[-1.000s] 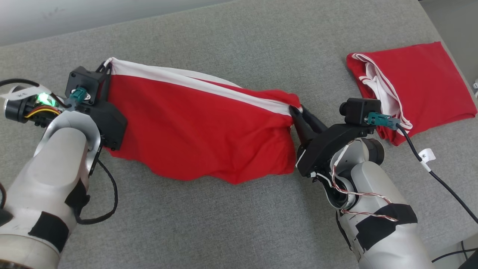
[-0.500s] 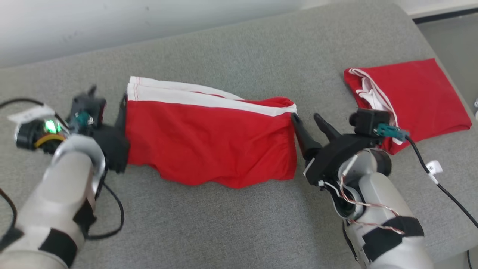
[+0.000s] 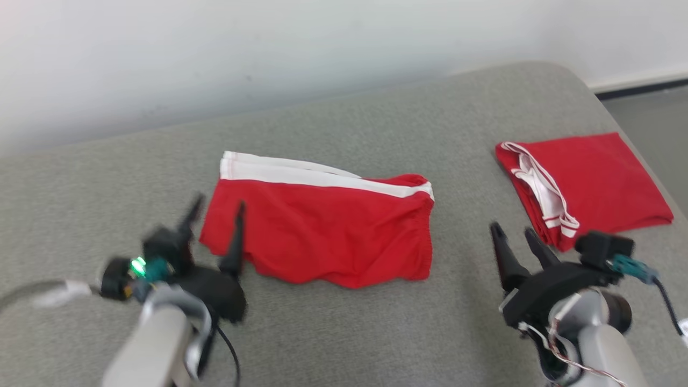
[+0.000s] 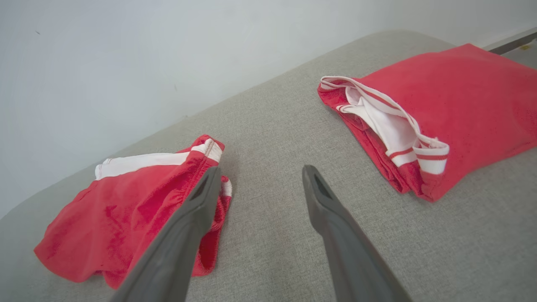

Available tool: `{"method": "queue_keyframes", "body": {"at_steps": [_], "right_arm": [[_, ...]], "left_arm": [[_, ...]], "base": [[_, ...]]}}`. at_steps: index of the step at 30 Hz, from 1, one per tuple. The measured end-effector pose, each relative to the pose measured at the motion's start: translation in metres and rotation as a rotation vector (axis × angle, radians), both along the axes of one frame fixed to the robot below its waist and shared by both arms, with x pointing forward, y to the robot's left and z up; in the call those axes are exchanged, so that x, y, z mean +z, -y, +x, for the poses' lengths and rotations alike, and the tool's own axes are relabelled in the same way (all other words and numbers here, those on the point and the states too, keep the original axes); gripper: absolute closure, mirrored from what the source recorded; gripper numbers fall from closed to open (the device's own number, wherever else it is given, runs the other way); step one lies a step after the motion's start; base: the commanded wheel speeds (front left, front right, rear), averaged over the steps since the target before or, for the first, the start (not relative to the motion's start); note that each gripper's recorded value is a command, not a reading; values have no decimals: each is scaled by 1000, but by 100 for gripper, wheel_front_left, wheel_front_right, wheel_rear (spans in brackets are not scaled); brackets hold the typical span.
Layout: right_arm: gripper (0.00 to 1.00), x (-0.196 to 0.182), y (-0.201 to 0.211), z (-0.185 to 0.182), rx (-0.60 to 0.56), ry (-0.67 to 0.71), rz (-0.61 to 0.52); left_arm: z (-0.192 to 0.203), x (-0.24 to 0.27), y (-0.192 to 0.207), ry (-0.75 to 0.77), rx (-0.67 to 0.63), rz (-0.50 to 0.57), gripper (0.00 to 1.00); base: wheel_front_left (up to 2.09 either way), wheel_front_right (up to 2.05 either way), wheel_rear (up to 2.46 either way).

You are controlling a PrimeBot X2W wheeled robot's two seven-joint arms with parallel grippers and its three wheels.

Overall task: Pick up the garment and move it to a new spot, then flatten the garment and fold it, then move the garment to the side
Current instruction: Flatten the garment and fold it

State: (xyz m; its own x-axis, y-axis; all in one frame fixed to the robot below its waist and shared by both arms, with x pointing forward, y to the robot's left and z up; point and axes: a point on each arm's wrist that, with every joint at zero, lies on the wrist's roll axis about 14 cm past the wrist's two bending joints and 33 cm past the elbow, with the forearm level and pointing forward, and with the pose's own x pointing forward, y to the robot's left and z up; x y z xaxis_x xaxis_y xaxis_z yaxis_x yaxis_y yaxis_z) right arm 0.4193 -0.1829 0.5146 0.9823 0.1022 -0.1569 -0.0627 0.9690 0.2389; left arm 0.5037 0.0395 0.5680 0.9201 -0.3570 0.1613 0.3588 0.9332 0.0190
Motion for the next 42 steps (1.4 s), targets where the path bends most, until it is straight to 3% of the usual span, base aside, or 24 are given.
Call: {"method": "queue_keyframes", "body": {"at_steps": [10, 21, 31, 42], "right_arm": [[0, -25, -15, -3, 26, -112, 136], [0, -29, -38, 29, 71, -192, 163], [0, -44, -46, 54, 74, -291, 37], [0, -57, -27, 59, 40, -372, -107]], "left_arm": [[-92, 10, -31, 81, 27, -85, 0], [-153, 8, -68, 86, 119, -125, 0], [-180, 10, -79, 91, 164, -155, 0], [-180, 9, -85, 88, 191, -172, 0]], "base": [[0, 0, 0], [0, 0, 0], [0, 0, 0], [0, 0, 0]]}}
